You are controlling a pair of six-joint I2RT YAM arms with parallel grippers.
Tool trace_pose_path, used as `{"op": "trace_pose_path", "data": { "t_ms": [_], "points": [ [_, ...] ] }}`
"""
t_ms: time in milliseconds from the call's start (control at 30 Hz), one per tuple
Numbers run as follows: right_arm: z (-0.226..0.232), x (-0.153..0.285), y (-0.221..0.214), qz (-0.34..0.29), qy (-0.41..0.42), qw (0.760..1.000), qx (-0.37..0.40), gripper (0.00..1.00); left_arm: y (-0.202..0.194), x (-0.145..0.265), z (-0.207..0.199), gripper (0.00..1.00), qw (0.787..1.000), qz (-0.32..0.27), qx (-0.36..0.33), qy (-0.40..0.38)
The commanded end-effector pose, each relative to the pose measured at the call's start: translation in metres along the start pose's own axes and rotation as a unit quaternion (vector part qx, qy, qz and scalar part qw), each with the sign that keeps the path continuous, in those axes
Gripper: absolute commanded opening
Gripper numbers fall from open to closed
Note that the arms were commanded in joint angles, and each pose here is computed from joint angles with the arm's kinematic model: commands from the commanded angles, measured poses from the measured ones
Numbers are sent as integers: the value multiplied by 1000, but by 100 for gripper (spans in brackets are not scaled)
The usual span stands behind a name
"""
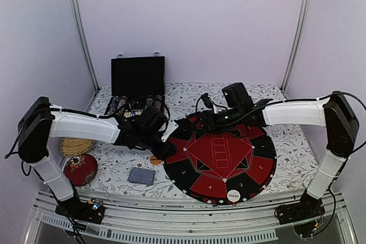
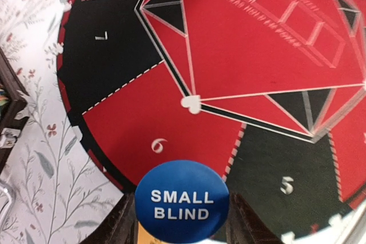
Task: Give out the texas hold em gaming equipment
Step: Place the small blind button at position 7.
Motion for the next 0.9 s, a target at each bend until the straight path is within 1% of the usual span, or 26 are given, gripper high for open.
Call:
{"op": "trace_pose_path", "data": {
  "t_ms": [0,200,367,567,700,867],
  "points": [
    [-12,32,14,-42,-34,998,-12,63,2,-19,19,45,999,21,15,26],
    [-23,39,9,-43,-55,997,-14,63,0,-38,43,45,997,28,56,46],
    [-26,36,6,-39,-54,998,-17,64,12,-45,49,45,997,16,53,49],
    [-27,36,6,-41,-52,998,-19,64,10,-47,56,45,996,21,59,55],
    [-28,33,6,-36,-51,998,-19,64,23,-47,62,45,997,7,51,52],
    [-30,33,4,-39,-54,998,-20,64,27,-62,61,45,998,10,44,43]
  ]
}}
Point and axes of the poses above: each gripper's point midway between its finger pads, its own x axis back along the fingers, its own z axis along the line the jaws close on, y = z × x, the point moved 3 cm from there along x, back along the fingers, and after that the axes turned 7 degrees about -x, right-handed, at the moved point
